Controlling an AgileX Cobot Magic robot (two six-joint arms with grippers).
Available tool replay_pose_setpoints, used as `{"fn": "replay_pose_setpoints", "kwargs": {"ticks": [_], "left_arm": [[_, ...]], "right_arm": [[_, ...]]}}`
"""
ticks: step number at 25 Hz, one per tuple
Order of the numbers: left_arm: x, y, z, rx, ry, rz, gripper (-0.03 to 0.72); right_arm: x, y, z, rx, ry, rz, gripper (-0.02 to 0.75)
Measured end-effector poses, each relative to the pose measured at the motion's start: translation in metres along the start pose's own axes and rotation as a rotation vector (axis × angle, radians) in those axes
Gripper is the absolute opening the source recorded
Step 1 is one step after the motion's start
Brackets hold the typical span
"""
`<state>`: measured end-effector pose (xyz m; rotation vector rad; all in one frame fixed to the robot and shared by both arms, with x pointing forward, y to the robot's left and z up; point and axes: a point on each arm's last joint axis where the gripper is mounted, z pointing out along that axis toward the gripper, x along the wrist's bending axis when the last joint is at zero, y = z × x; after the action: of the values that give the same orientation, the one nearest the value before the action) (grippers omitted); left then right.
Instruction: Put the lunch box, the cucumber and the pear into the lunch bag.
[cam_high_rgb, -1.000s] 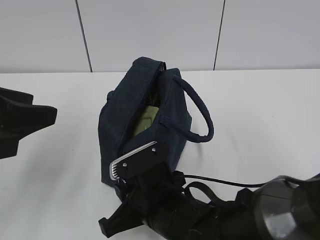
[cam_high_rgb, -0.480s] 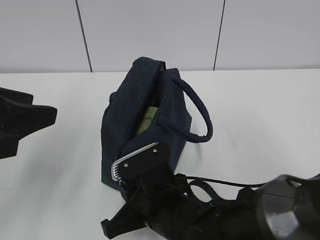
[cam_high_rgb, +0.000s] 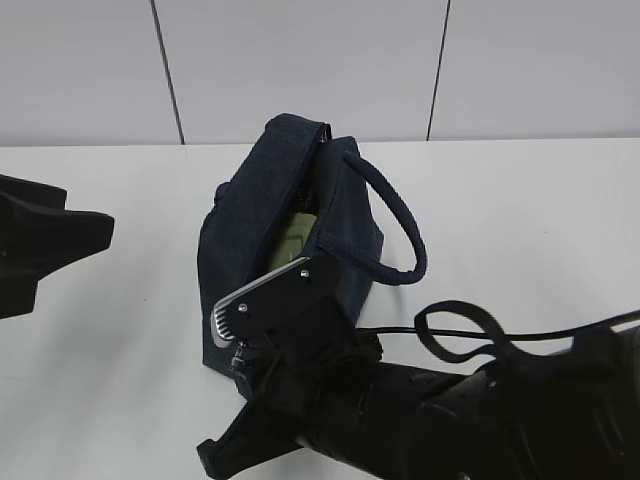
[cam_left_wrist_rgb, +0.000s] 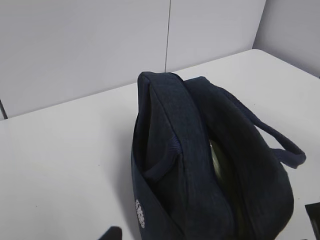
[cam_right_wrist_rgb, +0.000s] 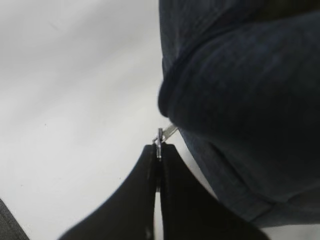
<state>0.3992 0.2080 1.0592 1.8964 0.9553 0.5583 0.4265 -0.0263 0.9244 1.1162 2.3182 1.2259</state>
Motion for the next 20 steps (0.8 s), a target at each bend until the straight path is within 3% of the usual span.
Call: {"fn": "replay_pose_setpoints", "kwargs": {"ticks": [4,10,16,20], "left_arm": [[0.000,0.000,0.000,0.000,0.000,0.000,0.358],[-0.001,-0.002,0.001,0.027,-0.013,0.014,0.295],[0.000,-0.009,0.015,0.098,-0.030,0.001,0.363],[0.002,-0.017,0.031,0.169,-0.044,0.064,0.374]], "right_arm": [[-0.001,0.007,-0.009,-0.004,-0.006,-0.009,0.006],[0.000,0.025,-0.024,-0.055,-0.005,-0.044,0.006],[0.005,0.059,-0.039,-0.144,-0.002,-0.104,0.006],[0.005,0.074,-0.047,-0.171,-0.025,-0.139,0.006]]}}
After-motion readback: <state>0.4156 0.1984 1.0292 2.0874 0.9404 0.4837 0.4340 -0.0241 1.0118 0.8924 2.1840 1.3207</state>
